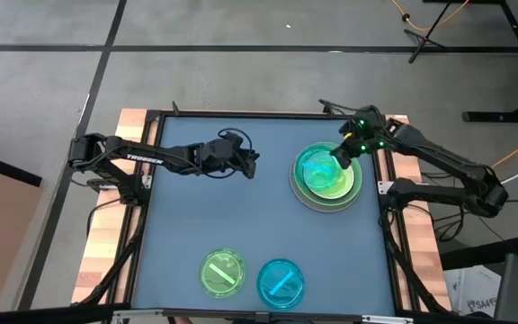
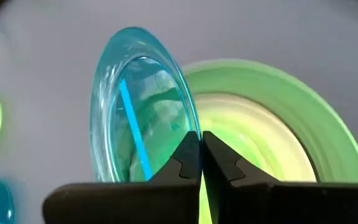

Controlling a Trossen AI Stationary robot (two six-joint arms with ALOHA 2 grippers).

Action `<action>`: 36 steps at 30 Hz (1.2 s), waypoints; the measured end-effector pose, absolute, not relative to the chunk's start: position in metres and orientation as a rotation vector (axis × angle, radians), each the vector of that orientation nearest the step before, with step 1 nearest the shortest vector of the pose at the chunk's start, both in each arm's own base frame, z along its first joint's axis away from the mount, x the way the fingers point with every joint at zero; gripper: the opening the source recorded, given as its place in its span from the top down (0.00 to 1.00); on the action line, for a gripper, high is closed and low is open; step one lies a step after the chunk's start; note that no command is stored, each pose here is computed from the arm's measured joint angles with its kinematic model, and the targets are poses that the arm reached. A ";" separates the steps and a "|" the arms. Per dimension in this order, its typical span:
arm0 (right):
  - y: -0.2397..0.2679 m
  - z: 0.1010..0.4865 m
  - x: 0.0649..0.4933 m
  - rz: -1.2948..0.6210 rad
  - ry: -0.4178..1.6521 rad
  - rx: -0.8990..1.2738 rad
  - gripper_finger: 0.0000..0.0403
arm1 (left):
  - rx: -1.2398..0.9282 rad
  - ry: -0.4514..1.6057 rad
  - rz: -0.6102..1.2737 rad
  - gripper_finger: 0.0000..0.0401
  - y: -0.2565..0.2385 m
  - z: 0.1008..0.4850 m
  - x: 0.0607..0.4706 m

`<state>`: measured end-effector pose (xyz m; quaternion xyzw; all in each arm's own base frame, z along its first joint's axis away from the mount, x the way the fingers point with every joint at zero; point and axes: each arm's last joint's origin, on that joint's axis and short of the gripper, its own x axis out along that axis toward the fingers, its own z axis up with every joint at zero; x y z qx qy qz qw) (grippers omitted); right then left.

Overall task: Stack plastic plates
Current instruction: Stack the top small light blue plate on the small light green plate

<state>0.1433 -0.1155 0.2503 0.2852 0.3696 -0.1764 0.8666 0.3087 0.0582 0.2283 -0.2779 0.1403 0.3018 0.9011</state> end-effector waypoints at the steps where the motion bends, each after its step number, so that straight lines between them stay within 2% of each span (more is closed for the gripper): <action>1: -0.116 0.249 0.140 -0.374 0.797 0.604 1.00 | -0.575 0.290 0.624 0.74 0.058 0.228 0.309; 13: -0.123 0.239 0.123 -0.415 0.907 0.648 1.00 | -0.574 0.291 0.624 0.74 0.058 0.228 0.309; 36: -0.138 0.211 0.136 -0.403 1.066 0.731 1.00 | -0.574 0.291 0.624 0.74 0.058 0.228 0.309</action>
